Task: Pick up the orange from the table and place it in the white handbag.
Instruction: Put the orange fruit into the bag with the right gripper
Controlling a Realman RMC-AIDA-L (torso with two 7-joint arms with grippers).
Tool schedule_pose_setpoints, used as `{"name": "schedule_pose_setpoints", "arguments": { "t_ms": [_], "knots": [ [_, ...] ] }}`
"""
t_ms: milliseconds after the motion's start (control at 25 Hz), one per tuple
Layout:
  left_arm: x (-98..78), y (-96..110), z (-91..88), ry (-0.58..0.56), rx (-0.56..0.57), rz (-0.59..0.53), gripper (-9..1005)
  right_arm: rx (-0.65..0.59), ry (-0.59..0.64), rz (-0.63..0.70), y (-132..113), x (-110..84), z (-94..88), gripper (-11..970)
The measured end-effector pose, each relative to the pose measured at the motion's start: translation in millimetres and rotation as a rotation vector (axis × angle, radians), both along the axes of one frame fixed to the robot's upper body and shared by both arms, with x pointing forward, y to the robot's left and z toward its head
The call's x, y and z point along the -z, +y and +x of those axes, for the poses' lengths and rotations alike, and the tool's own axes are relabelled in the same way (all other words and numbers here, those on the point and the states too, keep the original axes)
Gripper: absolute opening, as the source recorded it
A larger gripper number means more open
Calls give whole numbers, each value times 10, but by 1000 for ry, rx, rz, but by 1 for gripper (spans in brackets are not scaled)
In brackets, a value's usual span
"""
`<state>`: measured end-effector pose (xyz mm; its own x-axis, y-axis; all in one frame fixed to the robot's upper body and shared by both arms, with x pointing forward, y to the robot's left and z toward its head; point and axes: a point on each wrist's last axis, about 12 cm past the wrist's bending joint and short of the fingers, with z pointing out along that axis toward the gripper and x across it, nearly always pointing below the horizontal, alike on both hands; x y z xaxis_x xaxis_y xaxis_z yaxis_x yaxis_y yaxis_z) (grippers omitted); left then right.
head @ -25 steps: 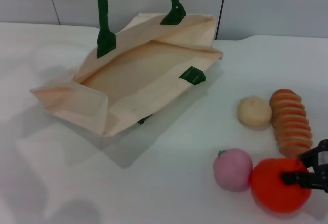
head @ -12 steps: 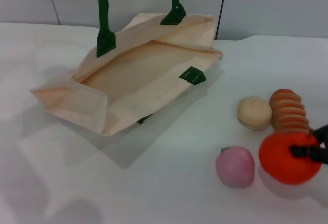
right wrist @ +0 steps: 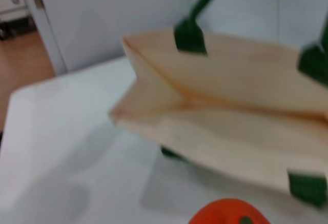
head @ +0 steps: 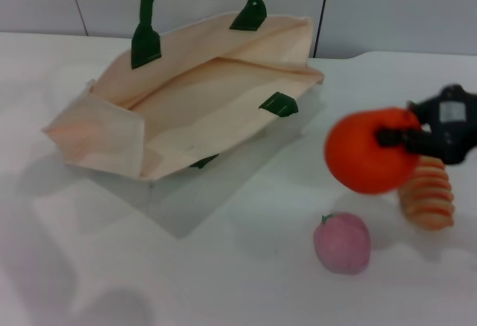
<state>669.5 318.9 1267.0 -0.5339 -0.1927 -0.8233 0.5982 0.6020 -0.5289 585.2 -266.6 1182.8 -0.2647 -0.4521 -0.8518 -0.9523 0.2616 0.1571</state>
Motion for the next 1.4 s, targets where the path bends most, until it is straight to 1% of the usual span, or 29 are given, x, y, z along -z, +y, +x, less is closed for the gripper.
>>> {"name": "schedule_pose_setpoints", "arguments": {
  "t_ms": [40,200,320,360,560,840,960,1400],
  "knots": [
    [-13,-13,7,-2,3,-1,20,0,0,0,0,0,0,94],
    [-38,-42,22,-7,10,-3,21,-58,-15,39,268,-60,146,92],
    [-66,-73,37,-13,18,-4,21,-101,-13,66,476,-42,231,89],
    [-77,-88,43,-15,22,-5,21,-120,-16,67,603,-34,285,88],
    [-77,-133,56,-13,37,-12,21,-142,-30,59,847,-39,396,86],
    [-115,-196,84,-23,55,-15,21,-91,-77,117,1011,-102,525,87],
    [-120,-198,86,-23,55,-15,21,-69,-85,119,1055,-102,570,88],
    [-214,-282,128,-41,73,-16,21,52,-115,83,1330,34,774,78]
  ]
}}
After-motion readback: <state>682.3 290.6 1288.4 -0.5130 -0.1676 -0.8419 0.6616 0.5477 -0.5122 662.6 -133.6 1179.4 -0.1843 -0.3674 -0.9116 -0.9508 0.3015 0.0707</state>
